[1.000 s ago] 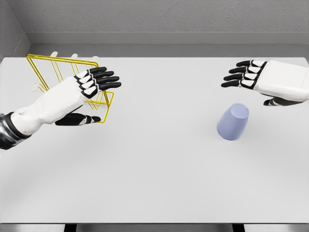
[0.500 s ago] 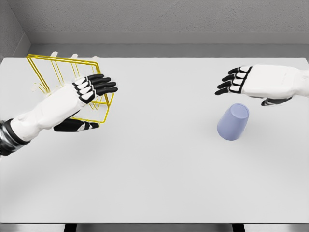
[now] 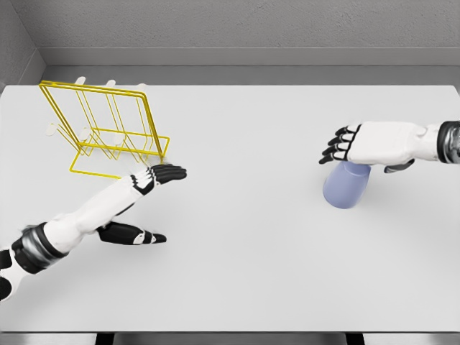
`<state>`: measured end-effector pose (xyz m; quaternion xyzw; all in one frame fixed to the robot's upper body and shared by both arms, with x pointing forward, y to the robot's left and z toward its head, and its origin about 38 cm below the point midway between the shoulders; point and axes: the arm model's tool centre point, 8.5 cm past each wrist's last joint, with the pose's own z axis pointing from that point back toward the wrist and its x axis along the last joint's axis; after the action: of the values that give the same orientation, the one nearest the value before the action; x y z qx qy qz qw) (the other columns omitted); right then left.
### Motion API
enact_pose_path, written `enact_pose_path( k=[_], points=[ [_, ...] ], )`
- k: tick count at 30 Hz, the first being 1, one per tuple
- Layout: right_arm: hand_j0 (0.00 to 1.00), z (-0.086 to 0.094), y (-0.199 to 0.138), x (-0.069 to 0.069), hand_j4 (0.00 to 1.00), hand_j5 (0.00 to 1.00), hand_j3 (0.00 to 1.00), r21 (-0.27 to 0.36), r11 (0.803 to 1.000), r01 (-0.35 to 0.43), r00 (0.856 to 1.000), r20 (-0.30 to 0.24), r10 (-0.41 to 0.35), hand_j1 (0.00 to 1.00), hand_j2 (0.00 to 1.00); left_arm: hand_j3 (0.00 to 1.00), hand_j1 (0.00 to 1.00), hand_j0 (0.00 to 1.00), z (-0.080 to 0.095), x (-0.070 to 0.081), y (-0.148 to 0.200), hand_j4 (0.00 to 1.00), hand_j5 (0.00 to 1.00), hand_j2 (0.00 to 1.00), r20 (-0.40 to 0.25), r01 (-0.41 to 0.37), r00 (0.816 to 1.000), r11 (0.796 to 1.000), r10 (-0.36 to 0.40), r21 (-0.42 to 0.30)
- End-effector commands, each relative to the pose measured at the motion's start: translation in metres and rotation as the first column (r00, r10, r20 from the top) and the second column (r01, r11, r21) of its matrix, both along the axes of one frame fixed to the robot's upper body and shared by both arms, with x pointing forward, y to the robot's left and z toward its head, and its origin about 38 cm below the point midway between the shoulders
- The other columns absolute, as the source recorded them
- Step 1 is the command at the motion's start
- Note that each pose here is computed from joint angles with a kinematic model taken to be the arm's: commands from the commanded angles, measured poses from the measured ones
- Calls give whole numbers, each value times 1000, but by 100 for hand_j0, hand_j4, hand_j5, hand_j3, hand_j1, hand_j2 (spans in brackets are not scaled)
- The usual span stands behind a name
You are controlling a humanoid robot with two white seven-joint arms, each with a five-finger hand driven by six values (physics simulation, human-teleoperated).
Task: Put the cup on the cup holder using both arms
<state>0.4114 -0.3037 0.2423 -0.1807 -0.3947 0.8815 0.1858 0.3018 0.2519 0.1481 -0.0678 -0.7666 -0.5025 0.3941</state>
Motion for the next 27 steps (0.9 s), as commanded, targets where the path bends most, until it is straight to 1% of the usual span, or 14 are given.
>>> enact_pose_path(
  k=[1, 2, 3, 5, 7, 9, 11, 12, 13, 15, 17, 19, 20, 27],
  points=[
    [100, -4, 5, -4, 100, 100, 100, -9, 1000, -18, 1000, -9, 18, 100, 100, 100, 100, 100, -18, -13, -13, 100, 100, 100, -183, 56, 980, 994, -73, -94],
    [100, -7, 6, -4, 100, 100, 100, -11, 1000, -21, 1000, -15, 21, 100, 100, 100, 100, 100, -20, -13, -20, 100, 100, 100, -218, 61, 972, 988, -91, -144],
    [100, -9, 6, -4, 100, 100, 100, -21, 1000, -24, 1000, -15, 23, 100, 100, 100, 100, 100, -22, -11, -24, 100, 100, 100, -242, 43, 967, 987, -80, -153],
    [100, -15, 7, -5, 100, 100, 100, -28, 999, -26, 999, -28, 26, 100, 100, 100, 100, 100, -33, -8, -35, 100, 100, 100, -327, 6, 944, 990, -52, -141],
    [100, -22, 9, -6, 100, 100, 100, -37, 999, -33, 999, -43, 31, 100, 100, 100, 100, 100, -45, -5, -43, 100, 100, 100, -410, -46, 912, 993, -3, -110],
    [100, -22, 10, -6, 100, 100, 100, -37, 999, -33, 999, -45, 32, 100, 100, 100, 100, 100, -50, -3, -44, 100, 100, 100, -471, -62, 882, 993, 8, -101],
    [99, -25, 9, -4, 99, 99, 99, -34, 999, -26, 999, -49, 24, 99, 99, 100, 100, 100, -55, 3, -46, 100, 100, 100, -533, -105, 845, 989, 33, -107],
    [99, -26, 10, -2, 99, 99, 99, -35, 999, -24, 999, -48, 22, 99, 99, 100, 100, 100, -56, 5, -48, 100, 100, 100, -548, -112, 836, 987, 30, -116],
    [99, -26, 10, -2, 99, 99, 99, -34, 999, -25, 999, -49, 24, 99, 99, 100, 100, 100, -63, 7, -48, 100, 100, 100, -574, -121, 818, 985, 29, -123],
    [99, -26, 10, -2, 99, 99, 99, -36, 999, -24, 999, -47, 22, 99, 99, 100, 100, 100, -70, 16, -44, 100, 100, 100, -580, -148, 813, 983, 58, -109],
    [95, -24, 10, -2, 95, 95, 95, -35, 999, -25, 999, -44, 23, 95, 95, 100, 100, 100, -66, 23, -41, 100, 100, 100, -574, -161, 816, 981, 70, -110],
    [80, -25, 10, -1, 80, 80, 80, -41, 999, -25, 999, -41, 23, 80, 80, 100, 100, 100, -62, 31, -40, 100, 100, 100, -602, -184, 795, 976, 77, -117],
    [75, -26, 10, -2, 75, 75, 75, -48, 999, -25, 999, -40, 23, 75, 75, 100, 100, 100, -59, 33, -40, 100, 100, 100, -606, -188, 792, 974, 73, -129],
    [61, -27, 10, -3, 61, 61, 61, -61, 998, -32, 999, -37, 29, 61, 61, 100, 100, 100, -59, 34, -45, 100, 100, 100, -612, -188, 788, 972, 65, -139]
  ],
)
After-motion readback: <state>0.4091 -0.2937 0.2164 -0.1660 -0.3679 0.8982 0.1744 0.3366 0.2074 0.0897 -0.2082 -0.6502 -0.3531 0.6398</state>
